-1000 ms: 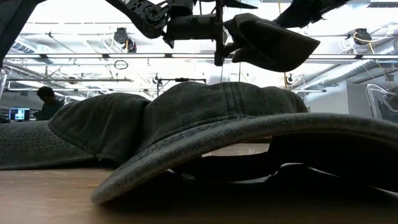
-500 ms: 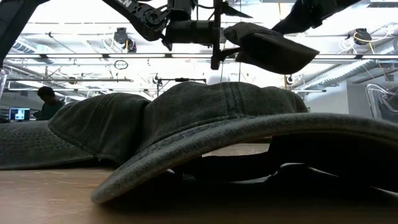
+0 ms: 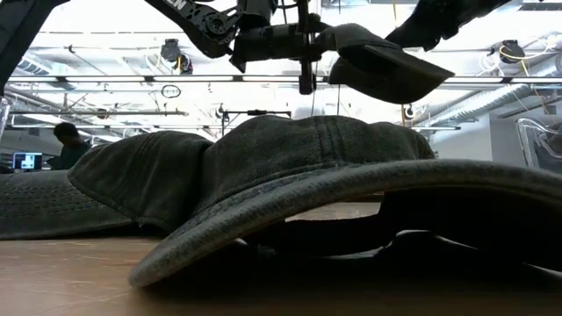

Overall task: Pick & Place hat
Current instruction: Put the top black cap into the left transparent bin

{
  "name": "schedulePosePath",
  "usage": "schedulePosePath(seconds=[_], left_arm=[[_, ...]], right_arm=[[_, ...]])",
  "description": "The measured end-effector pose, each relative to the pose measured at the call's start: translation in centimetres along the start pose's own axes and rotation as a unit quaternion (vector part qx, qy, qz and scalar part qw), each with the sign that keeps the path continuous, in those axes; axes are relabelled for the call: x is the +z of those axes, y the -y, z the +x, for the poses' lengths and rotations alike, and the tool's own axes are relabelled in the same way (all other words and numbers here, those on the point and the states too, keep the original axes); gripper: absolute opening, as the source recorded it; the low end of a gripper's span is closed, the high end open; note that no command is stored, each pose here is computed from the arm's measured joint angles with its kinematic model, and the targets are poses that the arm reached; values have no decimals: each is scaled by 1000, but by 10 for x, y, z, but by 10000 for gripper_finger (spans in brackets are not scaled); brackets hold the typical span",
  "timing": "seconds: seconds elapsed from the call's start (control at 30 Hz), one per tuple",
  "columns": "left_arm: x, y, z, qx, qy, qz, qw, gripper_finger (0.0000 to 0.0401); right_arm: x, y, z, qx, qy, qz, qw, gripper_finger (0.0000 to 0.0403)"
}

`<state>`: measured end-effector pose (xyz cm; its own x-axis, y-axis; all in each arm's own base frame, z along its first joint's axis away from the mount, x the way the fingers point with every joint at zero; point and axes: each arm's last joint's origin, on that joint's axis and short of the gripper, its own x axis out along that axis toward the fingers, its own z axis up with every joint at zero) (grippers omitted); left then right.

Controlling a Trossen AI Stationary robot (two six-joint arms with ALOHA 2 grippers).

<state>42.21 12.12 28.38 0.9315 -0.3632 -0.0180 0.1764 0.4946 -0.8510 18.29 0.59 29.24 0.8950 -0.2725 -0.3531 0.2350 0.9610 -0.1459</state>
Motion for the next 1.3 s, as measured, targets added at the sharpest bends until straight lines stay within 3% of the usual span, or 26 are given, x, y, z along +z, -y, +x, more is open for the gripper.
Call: schedulePosePath(seconds=[0.13, 0.23, 0.4, 0.57, 0.67, 0.9, 1.07, 1.2, 1.3], left_arm=[[-6, 6, 3, -40, -58, -7, 997, 9], [-4, 18, -1, -50, -59, -4, 997, 9], [13, 37, -24, -42, -31, 26, 998, 8], [15, 46, -38, -14, -39, 24, 999, 8], [10, 55, -46, -12, -82, 16, 996, 8], [-36, 99, -74, 20, -229, 28, 973, 8], [-83, 143, -108, 103, -308, 59, 944, 8], [-118, 180, -130, 192, -322, 99, 922, 8], [-140, 204, -144, 212, -320, 113, 916, 8]], right_arm=[[0, 0, 0, 2, 1, 18, 1000, 4], [1, -1, 0, 14, 5, 35, 999, 10], [7, -7, -2, 131, 30, 60, 989, 31], [9, -8, -3, 160, 42, 64, 984, 85], [9, -10, -3, 187, 36, 85, 978, 129], [5, -12, -4, 219, 7, 109, 970, 192], [3, -12, -3, 217, -9, 120, 969, 203], [2, -12, -3, 217, -17, 133, 967, 201], [2, -12, -3, 216, -27, 177, 960, 200]])
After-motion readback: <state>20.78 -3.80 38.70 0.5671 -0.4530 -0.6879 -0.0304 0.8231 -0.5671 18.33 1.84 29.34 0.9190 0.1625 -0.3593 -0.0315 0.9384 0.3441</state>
